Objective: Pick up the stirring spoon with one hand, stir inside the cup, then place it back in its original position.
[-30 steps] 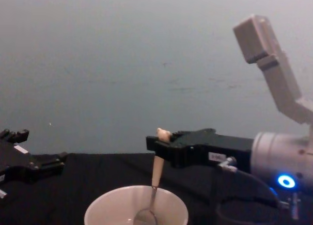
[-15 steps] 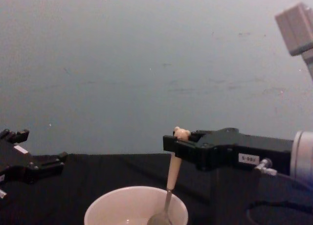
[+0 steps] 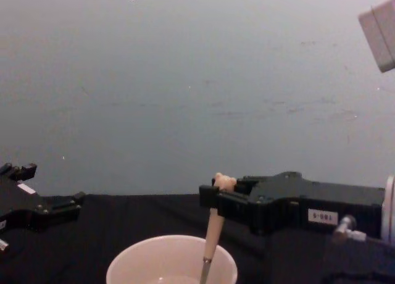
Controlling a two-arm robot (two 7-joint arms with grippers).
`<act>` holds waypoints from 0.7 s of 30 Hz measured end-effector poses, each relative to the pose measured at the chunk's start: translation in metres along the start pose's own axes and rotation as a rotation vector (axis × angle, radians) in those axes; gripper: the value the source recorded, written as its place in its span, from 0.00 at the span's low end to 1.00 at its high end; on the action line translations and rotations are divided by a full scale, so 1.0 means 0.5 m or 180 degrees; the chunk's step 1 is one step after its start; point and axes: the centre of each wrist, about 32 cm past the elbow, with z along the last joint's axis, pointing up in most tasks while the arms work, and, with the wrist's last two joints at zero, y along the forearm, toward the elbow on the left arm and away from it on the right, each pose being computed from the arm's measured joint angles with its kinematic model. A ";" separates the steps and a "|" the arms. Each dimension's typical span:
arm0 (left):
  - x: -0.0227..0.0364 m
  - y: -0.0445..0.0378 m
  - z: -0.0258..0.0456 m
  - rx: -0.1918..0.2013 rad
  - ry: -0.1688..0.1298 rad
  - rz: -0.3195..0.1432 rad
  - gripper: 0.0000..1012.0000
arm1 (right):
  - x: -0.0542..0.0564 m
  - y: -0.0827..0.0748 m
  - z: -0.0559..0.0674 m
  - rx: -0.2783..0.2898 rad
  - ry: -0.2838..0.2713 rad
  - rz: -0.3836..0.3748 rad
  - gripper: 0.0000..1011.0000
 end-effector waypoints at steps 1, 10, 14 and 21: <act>0.000 0.000 0.000 0.0000 0.0000 0.0000 0.99 | -0.001 0.000 0.000 -0.0003 0.0000 0.0011 0.21; 0.000 0.000 0.000 0.0000 0.0000 0.0000 0.99 | -0.018 0.015 0.000 -0.0017 -0.0002 0.0124 0.21; 0.000 0.000 0.000 0.0000 0.0000 0.0000 0.99 | -0.023 0.031 0.002 -0.0011 -0.0006 0.0140 0.21; 0.000 0.000 0.000 0.0000 0.0000 0.0000 0.99 | -0.024 0.060 0.006 -0.0001 -0.0009 0.0122 0.21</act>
